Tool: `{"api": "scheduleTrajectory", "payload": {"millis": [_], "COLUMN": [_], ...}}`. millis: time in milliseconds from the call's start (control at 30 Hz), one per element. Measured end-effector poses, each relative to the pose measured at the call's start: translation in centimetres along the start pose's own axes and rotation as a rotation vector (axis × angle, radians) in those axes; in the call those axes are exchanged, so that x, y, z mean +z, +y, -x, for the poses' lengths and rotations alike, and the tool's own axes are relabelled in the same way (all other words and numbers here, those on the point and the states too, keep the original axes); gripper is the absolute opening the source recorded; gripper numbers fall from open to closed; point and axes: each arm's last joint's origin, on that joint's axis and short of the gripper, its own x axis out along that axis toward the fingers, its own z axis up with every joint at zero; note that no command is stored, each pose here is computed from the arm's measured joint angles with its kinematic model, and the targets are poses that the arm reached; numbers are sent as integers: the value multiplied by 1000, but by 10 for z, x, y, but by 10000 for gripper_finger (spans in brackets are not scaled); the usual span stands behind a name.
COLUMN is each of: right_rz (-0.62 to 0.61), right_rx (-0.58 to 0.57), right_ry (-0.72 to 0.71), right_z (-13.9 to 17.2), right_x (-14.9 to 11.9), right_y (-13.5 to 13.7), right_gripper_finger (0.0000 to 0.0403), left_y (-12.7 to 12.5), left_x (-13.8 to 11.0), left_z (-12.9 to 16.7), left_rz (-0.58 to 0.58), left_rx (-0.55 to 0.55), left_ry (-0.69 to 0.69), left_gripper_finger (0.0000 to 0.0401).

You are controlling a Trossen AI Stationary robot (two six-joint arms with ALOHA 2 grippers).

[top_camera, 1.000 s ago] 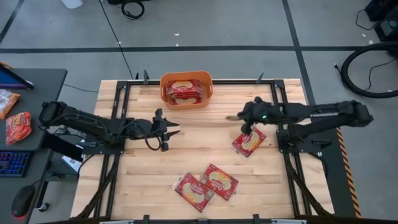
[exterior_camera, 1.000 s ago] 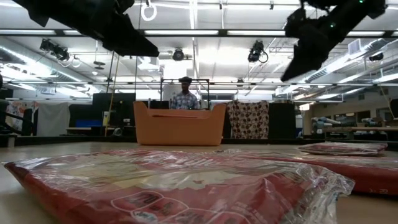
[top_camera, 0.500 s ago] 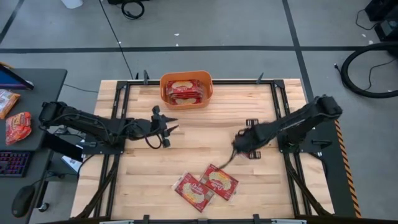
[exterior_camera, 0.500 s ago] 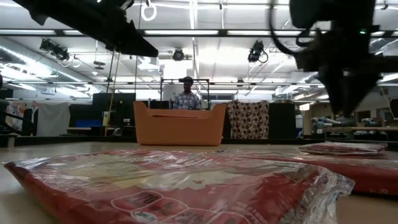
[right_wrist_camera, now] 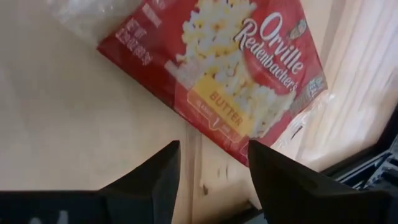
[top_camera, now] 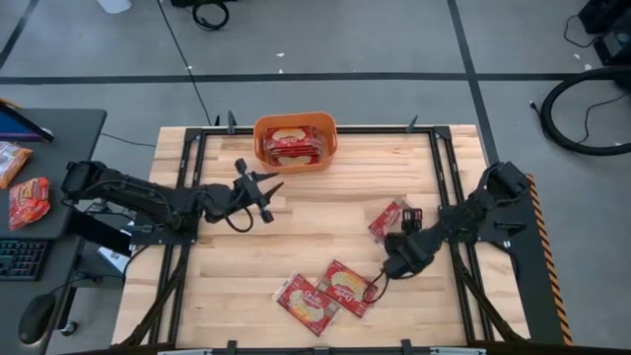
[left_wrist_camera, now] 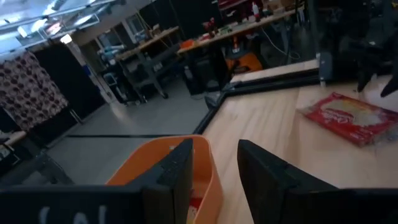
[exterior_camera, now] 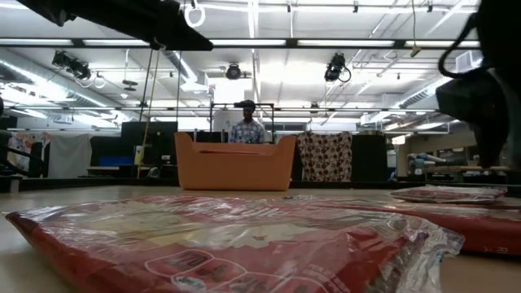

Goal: Sort popcorn bags into baskets
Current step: Put the red popcorn bag into the orange bin

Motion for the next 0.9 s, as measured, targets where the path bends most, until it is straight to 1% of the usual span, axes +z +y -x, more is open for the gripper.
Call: {"api": "scheduleTrajectory", "payload": {"millis": [100,233,300,433,567,633,733,900], "right_rz": [-8,4,14,14,62,66,72,78], "right_rx": [-30,-44,-53,-95,-126,-144,-161,-154], "right_ry": [-32,-31,-30,-71,-120,-138,-157,-189], "right_z": [-5,-14,-19,-32,-41,-41,-41,-42], "right_x": [-6,-15,-18,-23,-25,-25,-23,-21], "right_y": [5,9,10,10,10,9,9,11], "right_gripper_finger": [193,193,192,192,192,190,177,132], "left_y": [0,0,0,0,0,0,-1,-2], "left_x": [1,1,1,1,1,0,-1,-4], "left_z": [0,0,0,0,0,0,0,0], "left_rz": [-12,-19,-20,-20,-12,-15,3,53], "left_rx": [2,1,1,1,-1,-3,-7,-16], "left_ry": [-12,-11,-10,-10,-8,-2,12,37], "left_gripper_finger": [130,130,130,130,130,130,130,130]}}
